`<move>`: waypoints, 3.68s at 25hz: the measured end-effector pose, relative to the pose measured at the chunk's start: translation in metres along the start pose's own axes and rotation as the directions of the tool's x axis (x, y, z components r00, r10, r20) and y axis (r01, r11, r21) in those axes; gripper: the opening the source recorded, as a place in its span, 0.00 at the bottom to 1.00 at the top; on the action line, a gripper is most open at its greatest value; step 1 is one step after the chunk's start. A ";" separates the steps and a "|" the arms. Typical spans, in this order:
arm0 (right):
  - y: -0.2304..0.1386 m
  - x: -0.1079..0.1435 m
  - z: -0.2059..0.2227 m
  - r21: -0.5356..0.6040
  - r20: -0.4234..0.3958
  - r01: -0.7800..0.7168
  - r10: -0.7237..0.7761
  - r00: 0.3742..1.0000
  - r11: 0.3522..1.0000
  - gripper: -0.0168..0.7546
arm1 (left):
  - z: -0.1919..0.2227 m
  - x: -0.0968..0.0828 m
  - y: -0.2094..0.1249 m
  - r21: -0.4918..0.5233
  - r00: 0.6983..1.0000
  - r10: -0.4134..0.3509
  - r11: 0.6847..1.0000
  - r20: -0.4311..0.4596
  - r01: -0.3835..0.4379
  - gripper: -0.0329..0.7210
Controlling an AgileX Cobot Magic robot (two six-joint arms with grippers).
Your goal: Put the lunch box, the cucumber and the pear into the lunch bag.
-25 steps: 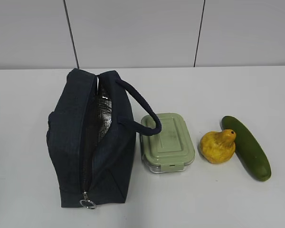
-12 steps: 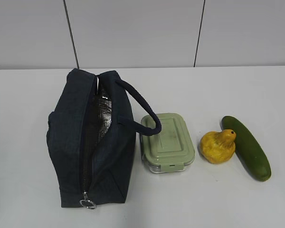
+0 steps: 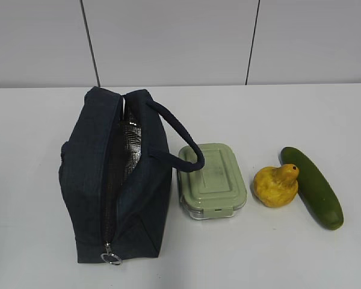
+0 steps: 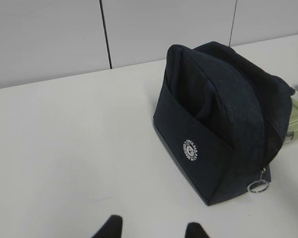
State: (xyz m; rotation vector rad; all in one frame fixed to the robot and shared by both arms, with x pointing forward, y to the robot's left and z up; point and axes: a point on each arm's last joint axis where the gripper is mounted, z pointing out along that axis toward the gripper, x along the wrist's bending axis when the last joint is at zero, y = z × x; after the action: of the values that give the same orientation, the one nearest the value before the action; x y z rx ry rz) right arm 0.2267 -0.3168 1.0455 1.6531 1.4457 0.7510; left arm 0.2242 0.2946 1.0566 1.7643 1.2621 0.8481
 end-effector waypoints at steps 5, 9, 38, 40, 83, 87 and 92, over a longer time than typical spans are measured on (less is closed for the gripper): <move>0.000 0.000 0.000 0.000 0.000 0.000 0.000 1.000 1.000 0.33 | 0.000 0.000 0.000 0.000 1.000 0.000 1.000 0.000 0.000 0.36; 0.000 0.000 0.000 0.000 0.000 0.000 0.000 1.000 1.000 0.33 | 0.000 0.000 0.000 0.000 1.000 0.000 1.000 0.000 0.000 0.36; 0.068 0.062 0.102 0.376 -0.396 0.128 0.035 0.917 0.918 0.34 | 0.121 0.012 0.105 0.135 0.957 -0.260 0.961 0.129 0.243 0.36; 0.076 0.066 0.118 0.405 -0.410 0.155 0.028 0.911 0.901 0.36 | 0.135 0.012 0.107 0.157 0.961 -0.239 0.963 0.141 0.217 0.36; 0.101 0.100 0.330 0.663 -0.431 0.380 -0.085 0.898 0.646 0.63 | 0.252 0.009 0.160 0.456 0.903 -0.250 0.888 0.349 0.069 0.52; 0.092 0.101 0.338 0.680 -0.438 0.391 -0.083 0.895 0.621 0.63 | 0.252 0.009 0.161 0.453 0.903 -0.250 0.889 0.351 0.070 0.52; 0.080 0.103 0.347 0.698 -0.453 0.411 -0.083 0.887 0.586 0.63 | 0.252 0.009 0.161 0.453 0.902 -0.250 0.889 0.351 0.071 0.52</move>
State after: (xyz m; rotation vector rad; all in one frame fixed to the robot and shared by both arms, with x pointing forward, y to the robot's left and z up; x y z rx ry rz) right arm 0.5780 -0.2817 0.9316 1.8966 2.4960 0.2475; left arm 0.5119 0.2174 1.0826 2.0037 1.3576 0.0848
